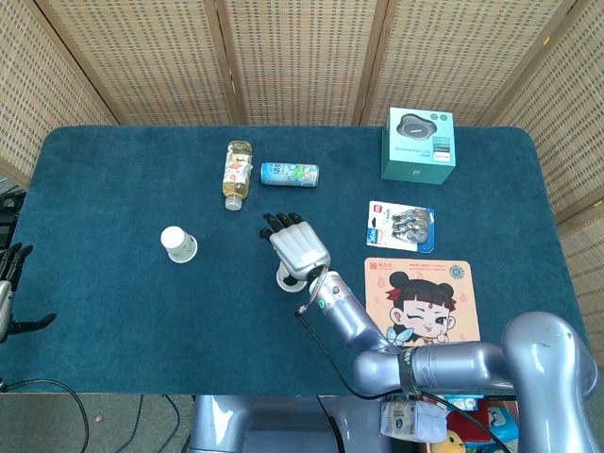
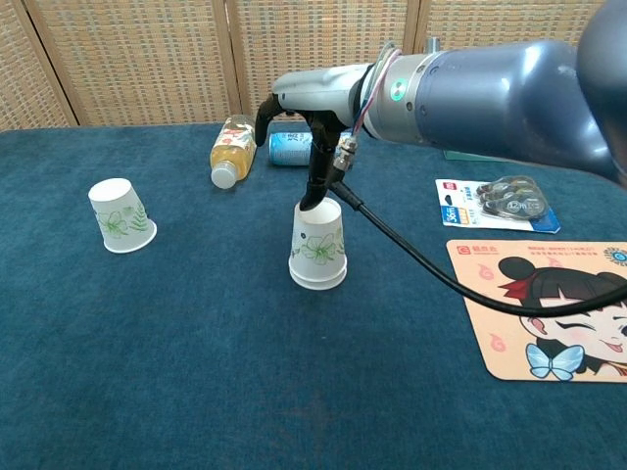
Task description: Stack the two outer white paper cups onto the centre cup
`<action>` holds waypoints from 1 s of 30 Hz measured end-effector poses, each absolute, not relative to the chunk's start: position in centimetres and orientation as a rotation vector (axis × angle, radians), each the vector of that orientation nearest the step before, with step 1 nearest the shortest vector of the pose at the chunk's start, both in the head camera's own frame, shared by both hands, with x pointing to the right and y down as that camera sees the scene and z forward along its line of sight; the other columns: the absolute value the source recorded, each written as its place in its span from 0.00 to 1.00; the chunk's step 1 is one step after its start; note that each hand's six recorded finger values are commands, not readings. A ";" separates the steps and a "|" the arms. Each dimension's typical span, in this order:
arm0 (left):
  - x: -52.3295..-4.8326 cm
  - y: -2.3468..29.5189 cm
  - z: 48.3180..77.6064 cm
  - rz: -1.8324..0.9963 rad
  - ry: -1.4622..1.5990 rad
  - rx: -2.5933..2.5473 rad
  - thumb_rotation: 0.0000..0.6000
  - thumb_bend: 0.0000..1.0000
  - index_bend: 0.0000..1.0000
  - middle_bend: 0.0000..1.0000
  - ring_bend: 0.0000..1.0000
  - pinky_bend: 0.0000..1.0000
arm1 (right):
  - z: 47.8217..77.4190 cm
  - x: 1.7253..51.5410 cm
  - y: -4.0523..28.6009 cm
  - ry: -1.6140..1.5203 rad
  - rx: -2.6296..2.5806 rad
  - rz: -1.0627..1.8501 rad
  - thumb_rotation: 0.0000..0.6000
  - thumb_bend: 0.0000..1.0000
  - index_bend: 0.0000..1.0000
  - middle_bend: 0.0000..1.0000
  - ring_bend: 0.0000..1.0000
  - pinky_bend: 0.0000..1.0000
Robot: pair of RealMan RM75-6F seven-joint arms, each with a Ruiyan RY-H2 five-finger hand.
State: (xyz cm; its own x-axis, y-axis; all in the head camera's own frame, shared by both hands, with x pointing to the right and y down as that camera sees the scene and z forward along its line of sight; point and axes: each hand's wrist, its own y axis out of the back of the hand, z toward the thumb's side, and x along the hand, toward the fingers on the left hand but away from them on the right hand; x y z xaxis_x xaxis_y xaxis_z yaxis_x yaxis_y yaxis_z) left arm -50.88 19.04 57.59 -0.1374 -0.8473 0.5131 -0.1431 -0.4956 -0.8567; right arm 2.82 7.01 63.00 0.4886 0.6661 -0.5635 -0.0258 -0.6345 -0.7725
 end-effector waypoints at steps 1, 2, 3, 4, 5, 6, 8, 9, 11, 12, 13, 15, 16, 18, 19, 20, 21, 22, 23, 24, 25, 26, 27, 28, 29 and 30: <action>-50.9 19.0 57.6 -1.685 1.116 -1.593 1.00 0.04 0.00 0.00 0.00 0.00 | 63.0 2.8 7.0 -0.528 -1.990 1.178 1.00 0.00 0.19 0.03 0.00 0.01; -50.9 19.1 57.6 -1.686 1.116 -1.593 1.00 0.03 0.00 0.00 0.00 0.00 | 62.9 2.8 7.0 -0.530 -1.989 1.173 1.00 0.00 0.19 0.03 0.00 0.01; -50.9 19.1 57.6 -1.687 1.116 -1.593 1.00 0.04 0.00 0.00 0.00 0.00 | 62.9 2.8 7.0 -0.531 -1.989 1.171 1.00 0.00 0.19 0.02 0.00 0.01; -50.9 19.1 57.6 -1.688 1.116 -1.592 1.00 0.04 0.00 0.00 0.00 0.00 | 62.9 2.8 7.1 -0.532 -1.991 1.170 1.00 0.00 0.19 0.02 0.00 0.00; -51.0 19.1 57.6 -1.688 1.117 -1.592 1.00 0.04 0.00 0.00 0.00 0.00 | 62.8 2.9 7.0 -0.535 -1.991 1.170 1.00 0.00 0.19 0.02 0.00 0.00; -51.0 19.1 57.6 -1.689 1.117 -1.592 1.00 0.04 0.00 0.00 0.00 0.00 | 62.7 3.1 7.0 -0.537 -1.989 1.168 1.00 0.00 0.19 0.01 0.00 0.00; -51.0 19.1 57.7 -1.692 1.116 -1.592 1.00 0.04 0.00 0.00 0.00 0.00 | 62.4 3.5 6.9 -0.542 -1.980 1.164 1.00 0.00 0.19 0.01 0.00 0.00; -51.0 19.1 57.7 -1.694 1.115 -1.592 1.00 0.04 0.00 0.00 0.00 0.00 | 62.2 3.8 6.8 -0.544 -1.976 1.161 1.00 0.00 0.19 0.01 0.00 0.00; -51.1 19.1 57.9 -1.698 1.113 -1.593 1.00 0.04 0.00 0.00 0.00 0.00 | 61.8 4.8 6.7 -0.553 -1.965 1.154 1.00 0.00 0.19 0.00 0.00 0.00; -51.2 19.1 57.9 -1.700 1.112 -1.593 1.00 0.04 0.00 0.00 0.00 0.00 | 61.6 5.3 6.7 -0.558 -1.958 1.151 1.00 0.00 0.19 0.00 0.00 0.00; -51.3 19.1 58.0 -1.704 1.112 -1.593 1.00 0.04 0.00 0.00 0.00 0.00 | 61.4 5.9 6.7 -0.562 -1.949 1.147 1.00 0.00 0.19 0.00 0.00 0.00; -51.3 19.0 58.2 -1.707 1.110 -1.593 1.00 0.04 0.00 0.00 0.00 0.00 | 61.0 7.5 6.7 -0.574 -1.918 1.132 1.00 0.00 0.15 0.00 0.00 0.00; -51.4 18.9 58.3 -1.707 1.110 -1.592 1.00 0.04 0.00 0.00 0.00 0.00 | 60.8 8.4 6.7 -0.579 -1.901 1.124 1.00 0.00 0.13 0.00 0.00 0.00; -51.4 18.7 58.5 -1.708 1.107 -1.589 1.00 0.05 0.00 0.00 0.00 0.00 | 60.3 10.7 6.8 -0.592 -1.853 1.102 1.00 0.00 0.07 0.00 0.00 0.00; -51.4 18.5 58.7 -1.710 1.104 -1.587 1.00 0.05 0.00 0.00 0.00 0.00 | 60.1 11.8 7.0 -0.599 -1.831 1.092 1.00 0.00 0.05 0.00 0.00 0.00; -51.4 18.3 58.9 -1.710 1.102 -1.585 1.00 0.05 0.00 0.00 0.00 0.00 | 59.8 13.5 7.2 -0.609 -1.803 1.078 1.00 0.00 0.02 0.00 0.00 0.00; -51.4 18.1 59.0 -1.710 1.098 -1.583 1.00 0.05 0.00 0.00 0.00 0.00 | 59.6 14.8 7.5 -0.618 -1.782 1.068 1.00 0.00 0.01 0.00 0.00 0.00; -51.3 17.8 59.2 -1.710 1.091 -1.581 1.00 0.05 0.00 0.00 0.00 0.00 | 59.3 16.2 7.9 -0.628 -1.761 1.058 1.00 0.00 0.00 0.00 0.00 0.00; -51.3 17.6 59.4 -1.710 1.086 -1.581 1.00 0.05 0.00 0.00 0.00 0.00 | 59.0 18.3 8.5 -0.646 -1.733 1.048 1.00 0.00 0.00 0.00 0.00 0.00; -51.2 17.4 59.5 -1.710 1.080 -1.580 1.00 0.05 0.00 0.00 0.00 0.00 | 58.8 20.0 9.0 -0.663 -1.710 1.043 1.00 0.00 0.00 0.00 0.00 0.00; -51.1 16.9 59.7 -1.707 1.072 -1.577 1.00 0.05 0.00 0.00 0.00 0.00 | 58.5 21.7 9.5 -0.682 -1.686 1.041 1.00 0.00 0.00 0.00 0.00 0.00; -51.0 16.6 59.7 -1.704 1.064 -1.574 1.00 0.05 0.00 0.00 0.00 0.00 | 58.2 24.2 10.4 -0.711 -1.656 1.046 1.00 0.00 0.00 0.00 0.00 0.00; -50.9 16.2 59.8 -1.699 1.056 -1.572 1.00 0.05 0.00 0.00 0.00 0.00 | 58.0 26.1 11.0 -0.735 -1.634 1.056 1.00 0.00 0.00 0.00 0.00 0.00; -50.6 15.7 60.0 -1.690 1.045 -1.570 1.00 0.05 0.00 0.00 0.00 0.00 | 57.8 28.1 11.7 -0.760 -1.612 1.068 1.00 0.00 0.00 0.00 0.00 0.00; -50.4 15.2 60.1 -1.682 1.036 -1.570 1.00 0.05 0.00 0.00 0.00 0.00 | 57.5 30.5 12.6 -0.793 -1.584 1.085 1.00 0.00 0.00 0.00 0.00 0.00; -50.2 14.8 60.2 -1.674 1.027 -1.573 1.00 0.05 0.00 0.00 0.00 0.00 | 57.3 32.1 13.3 -0.816 -1.566 1.097 1.00 0.00 0.00 0.00 0.00 0.00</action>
State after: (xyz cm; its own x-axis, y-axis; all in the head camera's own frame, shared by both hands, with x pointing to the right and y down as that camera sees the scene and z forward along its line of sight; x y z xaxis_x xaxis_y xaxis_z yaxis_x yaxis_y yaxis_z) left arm -50.19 14.81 60.19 -0.1028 -0.8517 0.5138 -0.0720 -0.5088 -0.8579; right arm 32.08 13.26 57.27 0.3575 0.9004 -0.2478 -0.0218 -0.2573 -0.9661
